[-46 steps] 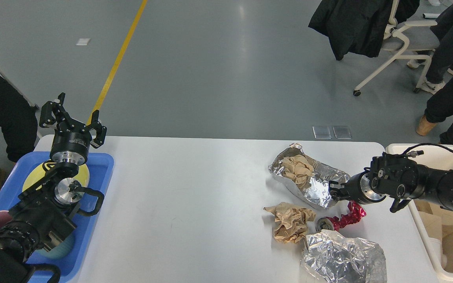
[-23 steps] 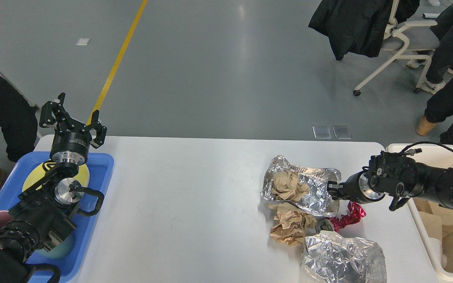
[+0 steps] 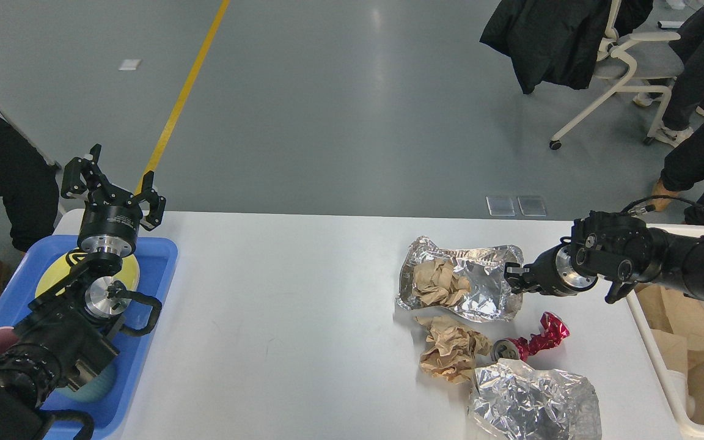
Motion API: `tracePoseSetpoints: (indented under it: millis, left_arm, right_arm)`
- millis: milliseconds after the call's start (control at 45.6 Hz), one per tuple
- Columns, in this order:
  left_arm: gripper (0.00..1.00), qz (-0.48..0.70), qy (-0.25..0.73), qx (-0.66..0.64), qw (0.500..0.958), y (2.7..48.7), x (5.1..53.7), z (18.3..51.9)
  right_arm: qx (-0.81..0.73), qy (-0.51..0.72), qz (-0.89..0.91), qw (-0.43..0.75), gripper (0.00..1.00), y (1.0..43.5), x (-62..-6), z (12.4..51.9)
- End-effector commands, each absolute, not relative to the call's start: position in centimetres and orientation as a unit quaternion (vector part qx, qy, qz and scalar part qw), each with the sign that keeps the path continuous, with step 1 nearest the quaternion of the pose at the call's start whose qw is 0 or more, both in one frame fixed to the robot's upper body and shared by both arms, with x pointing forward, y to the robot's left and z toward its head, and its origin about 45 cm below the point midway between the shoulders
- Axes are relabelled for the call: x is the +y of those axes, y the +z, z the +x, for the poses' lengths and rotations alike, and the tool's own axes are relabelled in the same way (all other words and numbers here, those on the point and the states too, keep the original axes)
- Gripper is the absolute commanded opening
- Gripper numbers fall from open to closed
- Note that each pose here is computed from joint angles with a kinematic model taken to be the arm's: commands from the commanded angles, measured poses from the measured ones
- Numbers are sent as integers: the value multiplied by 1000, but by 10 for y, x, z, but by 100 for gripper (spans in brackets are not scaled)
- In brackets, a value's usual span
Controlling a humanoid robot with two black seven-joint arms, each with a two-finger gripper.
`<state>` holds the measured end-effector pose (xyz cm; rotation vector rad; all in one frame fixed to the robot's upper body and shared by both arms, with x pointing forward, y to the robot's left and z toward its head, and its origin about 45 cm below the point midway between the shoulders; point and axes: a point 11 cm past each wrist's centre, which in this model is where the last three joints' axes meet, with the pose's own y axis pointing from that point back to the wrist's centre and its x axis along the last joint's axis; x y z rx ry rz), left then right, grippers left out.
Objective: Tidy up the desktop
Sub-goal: 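Grasp the foil tray rim and drag it toward the bin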
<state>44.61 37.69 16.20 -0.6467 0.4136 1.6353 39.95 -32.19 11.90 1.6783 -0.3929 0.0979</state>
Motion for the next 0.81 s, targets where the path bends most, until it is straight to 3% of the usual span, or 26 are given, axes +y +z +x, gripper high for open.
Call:
tracePoseSetpoints:
  millis: [0,351,789]
  left_arm:
    - [96,-281,711,180,619,162,377,446]
    - [96,-281,711,180,619,162,377,446]
    - [96,-281,711,180,619,162,377,446]
  right_arm:
    - [-164,38,736,656,0,124,-327,399]
    - [-149,21,734,662,0,151,-341,405]
    - [-56,-33,733,677,0,247,-346,399]
